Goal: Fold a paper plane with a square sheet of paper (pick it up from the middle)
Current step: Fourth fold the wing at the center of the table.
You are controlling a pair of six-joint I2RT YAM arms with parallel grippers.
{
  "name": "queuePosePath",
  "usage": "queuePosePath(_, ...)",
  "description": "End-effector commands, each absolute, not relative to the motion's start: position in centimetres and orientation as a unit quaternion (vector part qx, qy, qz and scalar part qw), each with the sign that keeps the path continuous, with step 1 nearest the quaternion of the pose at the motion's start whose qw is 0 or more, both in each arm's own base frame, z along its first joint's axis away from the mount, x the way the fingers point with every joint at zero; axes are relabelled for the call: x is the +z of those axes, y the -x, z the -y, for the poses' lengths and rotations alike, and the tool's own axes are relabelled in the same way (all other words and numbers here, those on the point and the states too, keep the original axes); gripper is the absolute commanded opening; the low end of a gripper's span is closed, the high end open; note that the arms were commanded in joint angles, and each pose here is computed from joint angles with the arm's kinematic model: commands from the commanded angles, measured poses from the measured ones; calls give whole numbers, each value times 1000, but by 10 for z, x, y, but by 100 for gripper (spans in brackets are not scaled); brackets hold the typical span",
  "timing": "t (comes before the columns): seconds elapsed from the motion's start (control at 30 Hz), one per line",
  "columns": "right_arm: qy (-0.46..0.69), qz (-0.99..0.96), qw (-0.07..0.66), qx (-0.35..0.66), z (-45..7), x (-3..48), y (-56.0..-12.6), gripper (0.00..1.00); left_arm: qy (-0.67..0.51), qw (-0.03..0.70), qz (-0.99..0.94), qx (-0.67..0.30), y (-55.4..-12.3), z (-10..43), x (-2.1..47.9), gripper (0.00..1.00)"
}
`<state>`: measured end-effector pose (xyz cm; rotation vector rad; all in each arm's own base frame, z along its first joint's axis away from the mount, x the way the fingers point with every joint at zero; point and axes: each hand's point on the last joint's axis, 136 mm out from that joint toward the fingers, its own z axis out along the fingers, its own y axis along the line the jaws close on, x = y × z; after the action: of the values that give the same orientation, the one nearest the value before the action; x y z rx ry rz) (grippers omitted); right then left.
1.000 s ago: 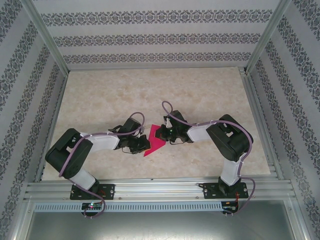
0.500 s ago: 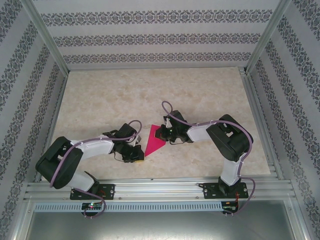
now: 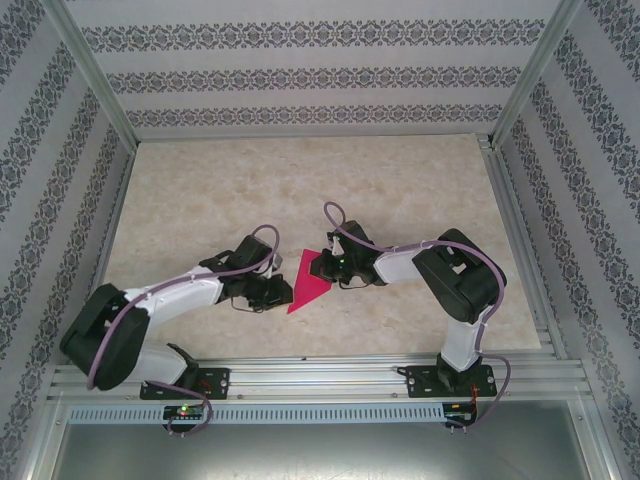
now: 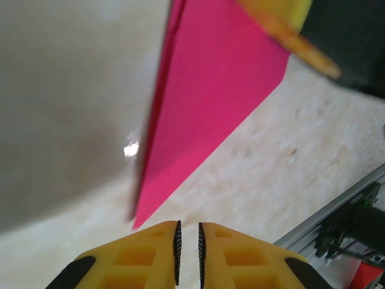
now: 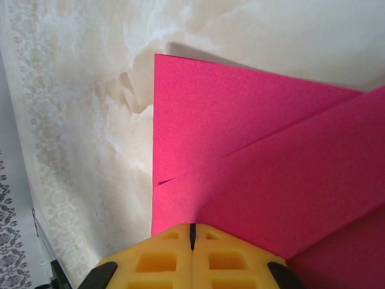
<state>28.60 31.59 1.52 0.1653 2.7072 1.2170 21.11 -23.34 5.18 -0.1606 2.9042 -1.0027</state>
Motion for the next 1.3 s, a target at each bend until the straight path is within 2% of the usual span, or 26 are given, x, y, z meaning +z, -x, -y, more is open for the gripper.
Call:
queuePosePath(0.0, -88, -938, 54, 330, -293, -29, -269, 5, 52, 48, -931, -357, -232, 256, 54, 19)
queuePosePath(0.2, -80, -935, 58, 340, -297, -20, -273, 7, 59, -4, -953, -296, -213, 239, 11, 15)
queuePosePath(0.27, -72, -933, 63, 348, -301, -13, -276, 7, 66, -22, -961, -267, -200, 226, -4, 9)
queuePosePath(0.33, -64, -932, 73, 350, -303, -2, -281, 7, 69, -31, -966, -247, -186, 213, -14, 7)
queuePosePath(0.47, -44, -924, 94, 367, -310, 26, -286, 8, 72, -29, -966, -245, -176, 204, -19, 8)
queuePosePath(0.67, -23, -921, 107, 375, -323, 49, -277, 6, 72, -13, -964, -257, -189, 213, -13, 7)
queuePosePath(0.93, -14, -922, 90, 376, -344, 37, -251, 5, 75, -11, -960, -270, -196, 220, -14, 7)
queuePosePath(1.27, -34, -932, 55, 357, -338, -4, -228, 4, 81, -10, -962, -260, -192, 215, -18, 7)
